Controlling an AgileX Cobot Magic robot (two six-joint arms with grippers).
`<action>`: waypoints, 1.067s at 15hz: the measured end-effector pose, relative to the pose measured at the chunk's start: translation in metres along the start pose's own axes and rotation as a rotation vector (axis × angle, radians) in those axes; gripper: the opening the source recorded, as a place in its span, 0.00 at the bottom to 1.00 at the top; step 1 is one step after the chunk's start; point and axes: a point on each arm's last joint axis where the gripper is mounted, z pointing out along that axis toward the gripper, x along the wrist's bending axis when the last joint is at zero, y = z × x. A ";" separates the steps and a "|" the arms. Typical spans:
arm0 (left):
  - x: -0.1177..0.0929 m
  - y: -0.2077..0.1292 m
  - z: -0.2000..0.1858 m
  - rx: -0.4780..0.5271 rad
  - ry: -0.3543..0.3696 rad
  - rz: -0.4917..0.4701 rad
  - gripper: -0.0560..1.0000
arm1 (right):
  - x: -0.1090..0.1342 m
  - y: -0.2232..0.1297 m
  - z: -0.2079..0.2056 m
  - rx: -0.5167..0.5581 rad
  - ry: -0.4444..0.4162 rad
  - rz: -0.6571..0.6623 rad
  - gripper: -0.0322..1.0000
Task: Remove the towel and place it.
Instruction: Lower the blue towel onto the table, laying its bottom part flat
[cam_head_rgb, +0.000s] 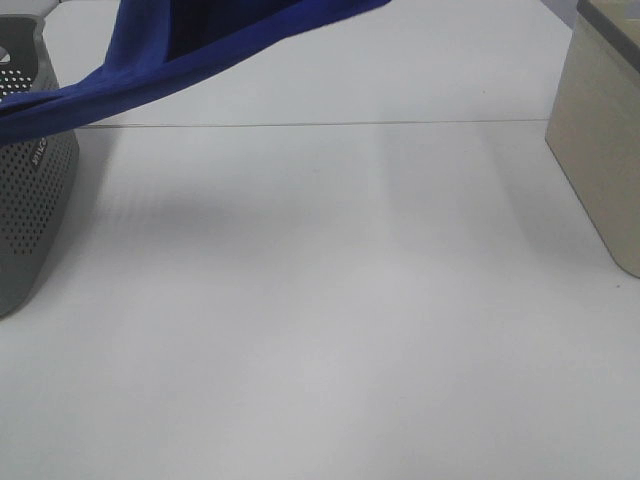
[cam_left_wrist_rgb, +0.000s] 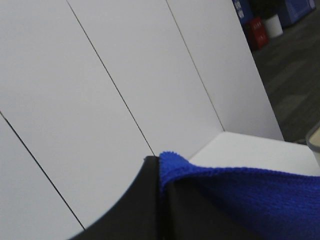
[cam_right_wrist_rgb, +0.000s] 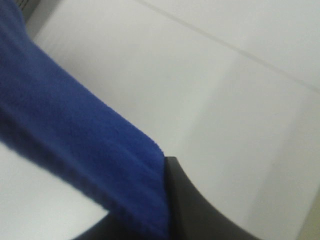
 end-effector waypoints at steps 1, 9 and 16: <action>0.003 0.004 0.000 -0.047 0.032 -0.009 0.05 | -0.007 0.009 -0.015 -0.055 -0.065 -0.022 0.04; 0.002 0.018 -0.002 -0.170 0.088 0.006 0.05 | -0.033 0.034 -0.067 -0.222 -0.364 -0.173 0.04; -0.003 0.009 0.021 -0.329 0.197 0.128 0.05 | -0.036 0.070 -0.079 -0.615 -0.509 -0.287 0.04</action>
